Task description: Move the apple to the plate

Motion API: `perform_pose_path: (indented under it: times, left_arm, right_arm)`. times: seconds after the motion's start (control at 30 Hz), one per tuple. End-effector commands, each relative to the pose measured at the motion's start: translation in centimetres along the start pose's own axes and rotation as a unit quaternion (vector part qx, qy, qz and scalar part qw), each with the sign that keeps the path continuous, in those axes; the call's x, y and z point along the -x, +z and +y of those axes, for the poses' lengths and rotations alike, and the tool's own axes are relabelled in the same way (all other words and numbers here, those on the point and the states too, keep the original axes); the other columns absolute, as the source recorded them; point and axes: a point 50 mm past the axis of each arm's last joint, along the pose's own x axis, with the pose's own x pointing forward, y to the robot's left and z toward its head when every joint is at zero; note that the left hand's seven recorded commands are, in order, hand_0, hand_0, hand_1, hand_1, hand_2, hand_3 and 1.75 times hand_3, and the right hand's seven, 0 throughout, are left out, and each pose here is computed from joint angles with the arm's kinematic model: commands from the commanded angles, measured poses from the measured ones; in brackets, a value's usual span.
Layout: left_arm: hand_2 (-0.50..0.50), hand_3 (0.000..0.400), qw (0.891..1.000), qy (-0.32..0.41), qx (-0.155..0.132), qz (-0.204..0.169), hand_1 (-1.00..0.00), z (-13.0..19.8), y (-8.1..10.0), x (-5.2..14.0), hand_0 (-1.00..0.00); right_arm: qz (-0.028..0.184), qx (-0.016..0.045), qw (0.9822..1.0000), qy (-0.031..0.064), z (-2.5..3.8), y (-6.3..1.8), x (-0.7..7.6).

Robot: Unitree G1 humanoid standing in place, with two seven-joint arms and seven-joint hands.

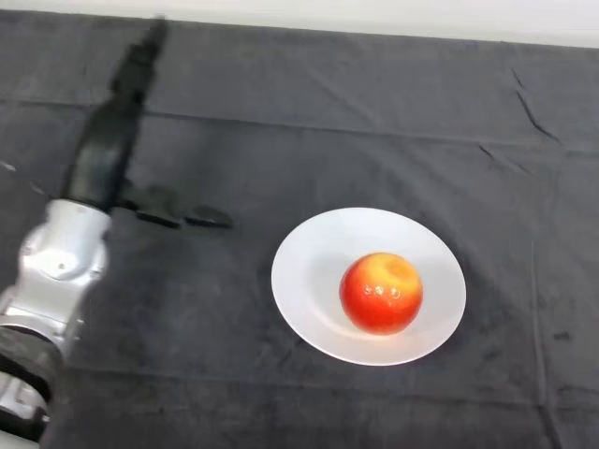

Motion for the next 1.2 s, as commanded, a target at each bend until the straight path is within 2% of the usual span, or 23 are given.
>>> perform_pose_path:
  times: [0.03,0.47,1.2]
  left_arm:
    - [0.0,0.0,0.999,0.041,-0.012,-0.008,0.0,2.6,0.3,-0.4,0.0]
    - [0.0,0.0,0.984,0.172,-0.033,0.011,0.0,8.9,-0.8,2.3,0.0]
    - [0.0,0.0,0.948,0.308,-0.056,0.053,0.0,14.8,-1.8,6.1,0.0]
  right_arm:
    - [0.169,0.0309,0.9851,-0.0147,-2.16,-5.61,7.2]
    - [0.169,0.0309,0.9851,-0.0148,-2.16,-5.61,7.21]
    - [0.168,0.0308,0.9851,-0.0148,-2.16,-5.6,7.21]
